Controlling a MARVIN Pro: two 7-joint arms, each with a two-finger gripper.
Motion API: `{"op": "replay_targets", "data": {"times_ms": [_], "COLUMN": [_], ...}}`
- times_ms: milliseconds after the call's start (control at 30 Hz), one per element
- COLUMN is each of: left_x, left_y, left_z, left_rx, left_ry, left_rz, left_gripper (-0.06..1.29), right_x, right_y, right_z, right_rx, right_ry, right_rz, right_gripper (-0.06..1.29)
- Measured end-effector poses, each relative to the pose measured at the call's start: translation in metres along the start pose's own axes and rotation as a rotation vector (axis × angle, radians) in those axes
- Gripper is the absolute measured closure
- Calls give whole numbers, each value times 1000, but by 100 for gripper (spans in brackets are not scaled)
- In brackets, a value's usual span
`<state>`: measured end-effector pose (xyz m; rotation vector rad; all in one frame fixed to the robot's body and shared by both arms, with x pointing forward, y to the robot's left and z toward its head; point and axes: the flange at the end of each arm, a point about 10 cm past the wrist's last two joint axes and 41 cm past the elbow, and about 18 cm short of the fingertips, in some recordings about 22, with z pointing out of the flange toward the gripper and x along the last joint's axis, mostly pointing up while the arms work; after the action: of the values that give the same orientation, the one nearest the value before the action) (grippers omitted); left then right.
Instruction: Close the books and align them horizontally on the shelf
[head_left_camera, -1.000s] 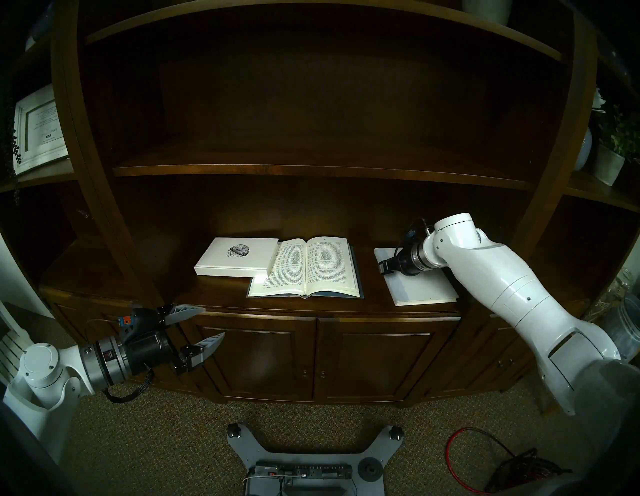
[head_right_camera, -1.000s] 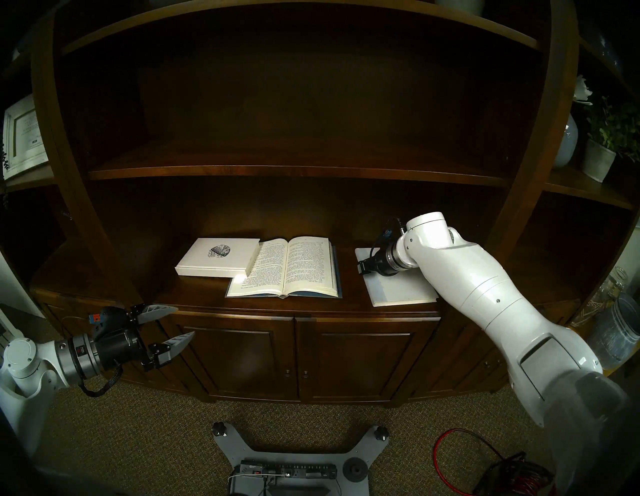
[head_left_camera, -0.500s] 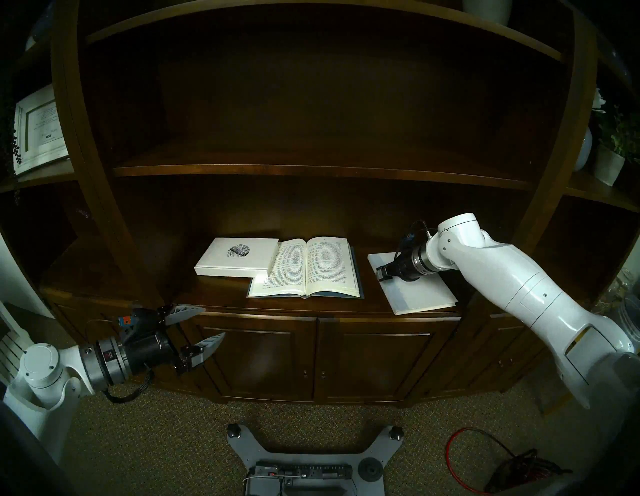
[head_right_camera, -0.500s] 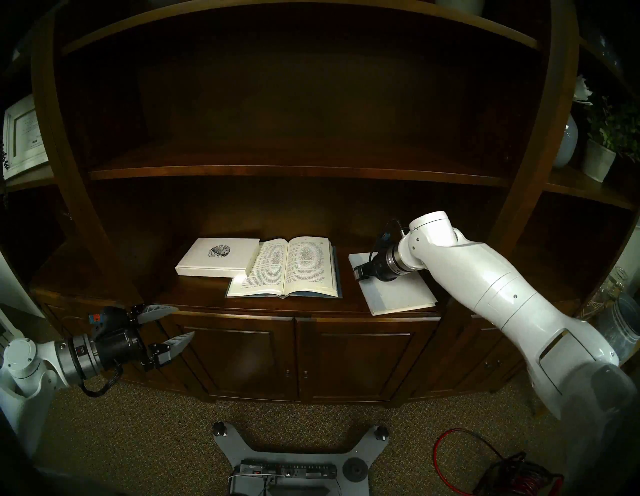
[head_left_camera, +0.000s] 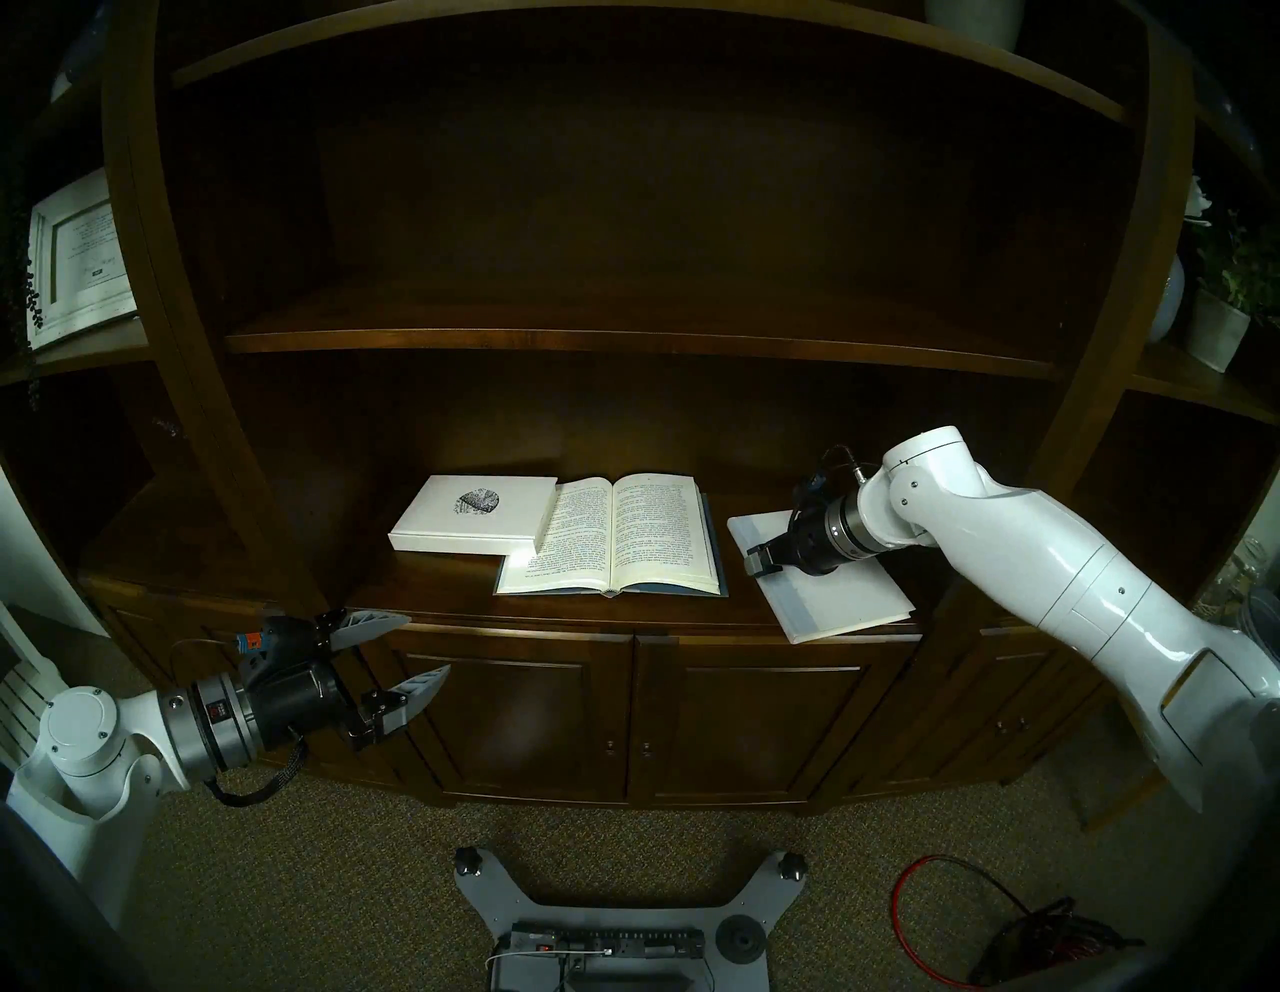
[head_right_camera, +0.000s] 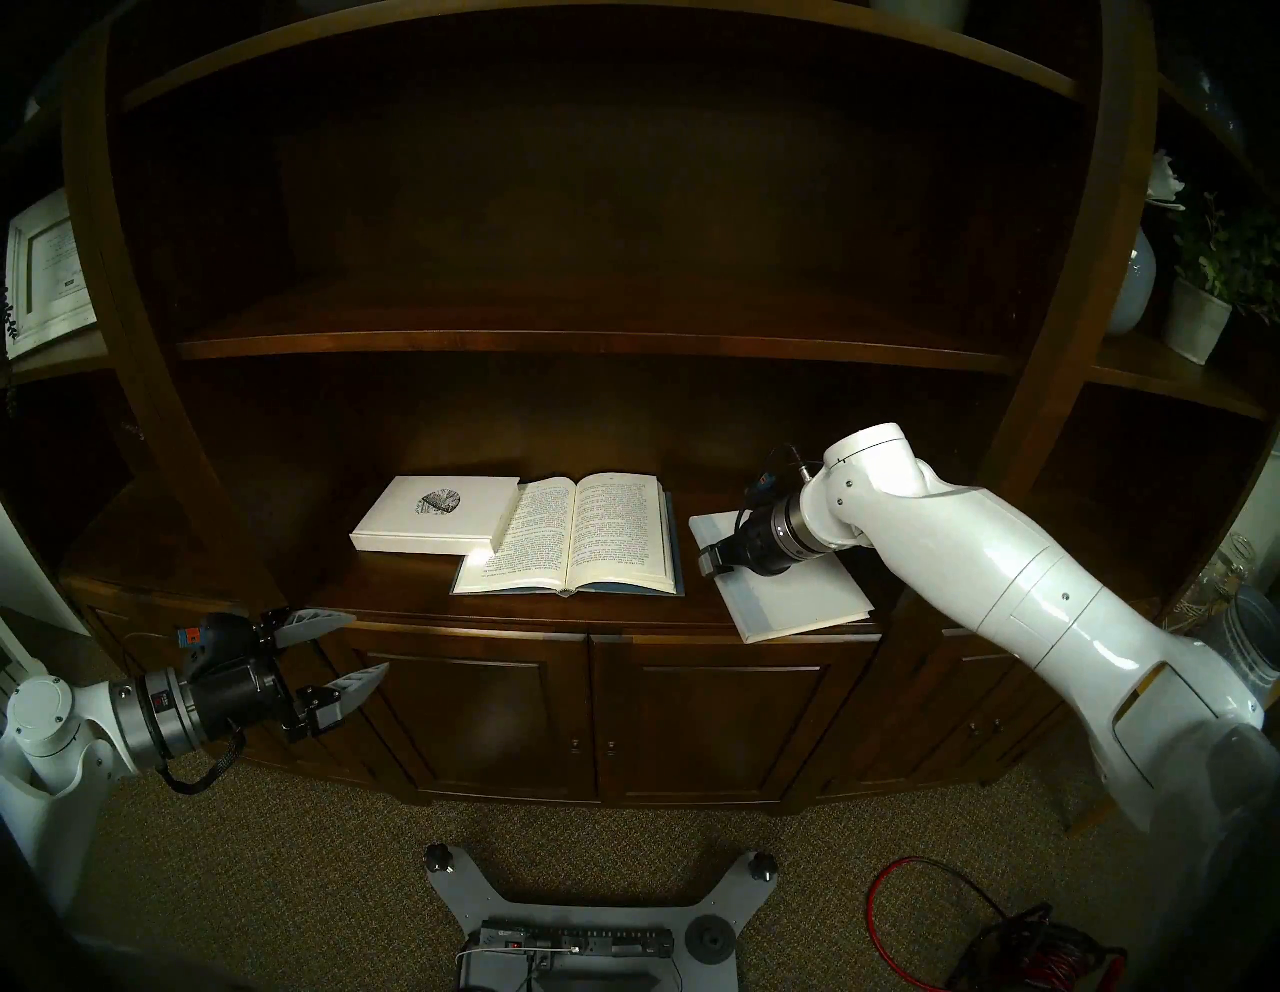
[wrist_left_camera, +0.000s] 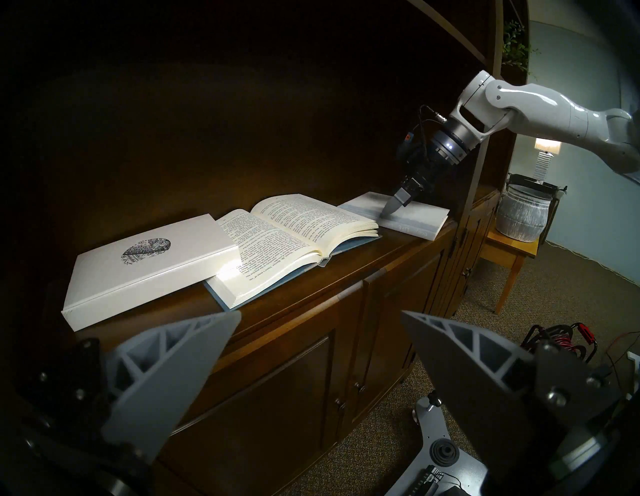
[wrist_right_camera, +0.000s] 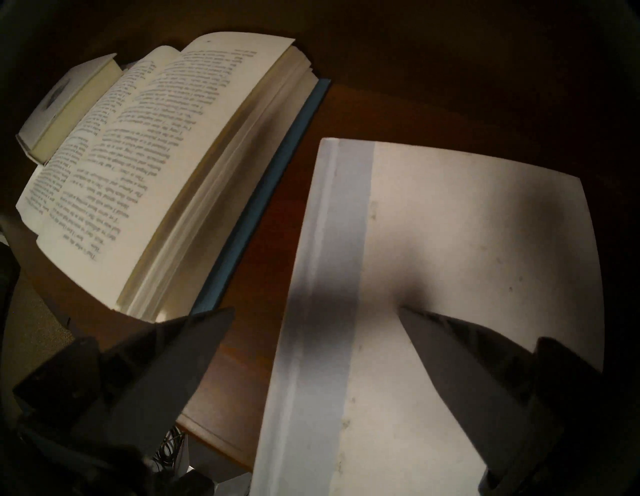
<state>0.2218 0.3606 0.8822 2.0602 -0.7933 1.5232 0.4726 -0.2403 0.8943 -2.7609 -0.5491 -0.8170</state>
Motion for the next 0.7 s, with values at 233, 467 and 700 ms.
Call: {"op": "replay_targets", "data": {"times_ms": [233,467,700], "left_x": [0,0,-1], "left_y": [0,0,0], "left_z": [0,0,0], "left_rx": [0,0,0], "left_ry": [0,-1,-1], "left_rz": [0,-1,-1], "left_gripper": [-3,-3,-3], "right_x": [2,1,-25], "right_y": [-3,-9,-25], "right_z": [-27,-52,-61], "right_rx": [-7,-1,43], "right_ry": [48,62,11], "right_rz": [-42,-81,-119], "right_gripper": [-1,-1,-1]}}
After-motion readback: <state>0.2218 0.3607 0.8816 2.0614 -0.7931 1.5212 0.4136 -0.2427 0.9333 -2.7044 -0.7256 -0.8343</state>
